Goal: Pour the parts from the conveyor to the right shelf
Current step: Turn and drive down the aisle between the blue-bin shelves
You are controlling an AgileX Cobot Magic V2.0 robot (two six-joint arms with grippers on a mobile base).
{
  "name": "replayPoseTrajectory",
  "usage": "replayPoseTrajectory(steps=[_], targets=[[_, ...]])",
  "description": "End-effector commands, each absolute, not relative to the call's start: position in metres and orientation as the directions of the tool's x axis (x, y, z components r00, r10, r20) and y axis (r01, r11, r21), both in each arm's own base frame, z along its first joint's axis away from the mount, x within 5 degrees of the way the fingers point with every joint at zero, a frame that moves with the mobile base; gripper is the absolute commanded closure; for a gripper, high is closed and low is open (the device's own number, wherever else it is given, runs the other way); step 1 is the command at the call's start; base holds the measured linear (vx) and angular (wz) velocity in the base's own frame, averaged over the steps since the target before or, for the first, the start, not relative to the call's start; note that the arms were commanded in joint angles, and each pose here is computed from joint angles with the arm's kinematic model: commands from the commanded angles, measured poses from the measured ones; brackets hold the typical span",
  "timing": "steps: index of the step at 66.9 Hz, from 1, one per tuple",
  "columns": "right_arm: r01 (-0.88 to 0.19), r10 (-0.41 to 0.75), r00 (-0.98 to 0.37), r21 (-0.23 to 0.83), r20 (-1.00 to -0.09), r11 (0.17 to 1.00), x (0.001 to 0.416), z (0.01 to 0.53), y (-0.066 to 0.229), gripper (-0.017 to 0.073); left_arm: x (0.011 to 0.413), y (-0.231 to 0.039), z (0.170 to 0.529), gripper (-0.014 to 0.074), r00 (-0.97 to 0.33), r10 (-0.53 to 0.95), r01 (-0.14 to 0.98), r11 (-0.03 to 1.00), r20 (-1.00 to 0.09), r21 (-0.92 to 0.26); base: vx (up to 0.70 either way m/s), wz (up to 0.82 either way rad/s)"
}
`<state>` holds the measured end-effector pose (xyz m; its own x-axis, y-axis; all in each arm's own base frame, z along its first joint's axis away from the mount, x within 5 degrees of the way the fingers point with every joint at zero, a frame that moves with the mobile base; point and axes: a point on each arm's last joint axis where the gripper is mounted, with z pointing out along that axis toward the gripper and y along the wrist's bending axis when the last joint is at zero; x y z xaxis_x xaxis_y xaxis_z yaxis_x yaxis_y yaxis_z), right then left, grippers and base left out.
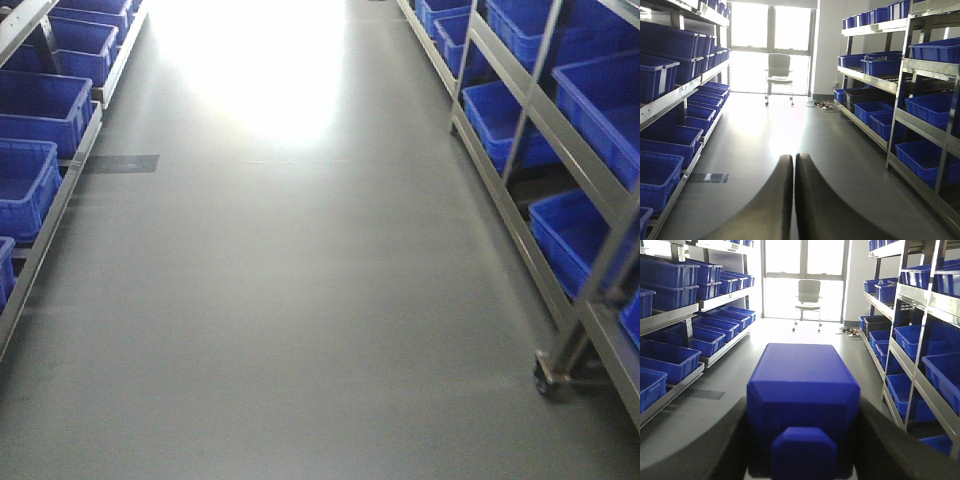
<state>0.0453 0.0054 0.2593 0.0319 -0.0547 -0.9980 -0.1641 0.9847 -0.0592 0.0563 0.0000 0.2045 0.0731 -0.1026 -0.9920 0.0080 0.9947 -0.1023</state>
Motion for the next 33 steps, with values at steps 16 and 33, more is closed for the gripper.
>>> replayPoseTrajectory(steps=[16,33], targets=[[-0.165,-0.06,0.124,-0.08,-0.991,0.983,0.0439,0.2738,0.0061,0.0564,0.0561,-0.0004,0.203,0.06,0.133,-0.119,0.021,0.993,-0.984,-0.117,0.58,0.18],[-0.165,-0.06,0.124,-0.08,-0.991,0.983,0.0439,0.2738,0.0061,0.0564,0.0561,-0.0004,0.203,0.06,0.133,-0.119,0.021,0.993,-0.984,-0.117,0.61,0.08]])
